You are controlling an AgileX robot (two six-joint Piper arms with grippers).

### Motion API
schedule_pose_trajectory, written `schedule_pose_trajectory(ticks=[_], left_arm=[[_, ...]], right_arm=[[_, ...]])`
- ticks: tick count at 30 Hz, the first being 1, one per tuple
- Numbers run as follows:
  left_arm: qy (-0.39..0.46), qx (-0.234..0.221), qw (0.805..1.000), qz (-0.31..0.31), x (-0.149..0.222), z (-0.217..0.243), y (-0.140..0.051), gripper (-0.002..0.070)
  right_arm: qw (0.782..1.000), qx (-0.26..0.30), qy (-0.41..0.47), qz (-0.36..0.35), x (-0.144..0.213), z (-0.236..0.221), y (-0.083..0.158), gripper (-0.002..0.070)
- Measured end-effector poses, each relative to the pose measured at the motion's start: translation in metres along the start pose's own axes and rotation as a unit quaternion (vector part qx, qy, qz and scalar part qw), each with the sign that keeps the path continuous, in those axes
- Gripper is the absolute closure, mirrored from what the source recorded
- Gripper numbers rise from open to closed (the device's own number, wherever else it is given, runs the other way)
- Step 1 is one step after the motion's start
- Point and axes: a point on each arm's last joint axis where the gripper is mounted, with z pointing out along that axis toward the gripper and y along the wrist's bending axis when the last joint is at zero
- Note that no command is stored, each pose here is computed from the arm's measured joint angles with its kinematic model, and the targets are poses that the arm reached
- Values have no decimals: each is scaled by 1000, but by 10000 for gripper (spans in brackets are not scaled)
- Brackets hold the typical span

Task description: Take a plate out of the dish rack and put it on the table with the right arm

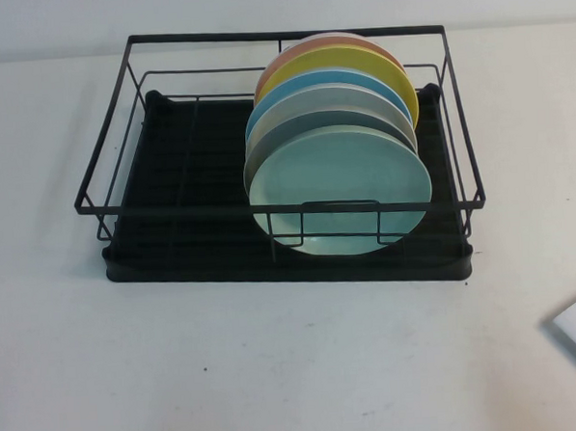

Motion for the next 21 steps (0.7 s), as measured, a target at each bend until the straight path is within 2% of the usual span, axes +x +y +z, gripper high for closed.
schedule_pose_trajectory(ticks=[9, 21], left_arm=[[0, 0, 1000, 0, 0, 0, 0, 680], [0, 0, 1000, 0, 0, 0, 0, 680]], right_arm=[[983, 22, 159, -93, -39, 26, 45, 694], [948, 29, 268, -167, -74, 71, 69, 694]])
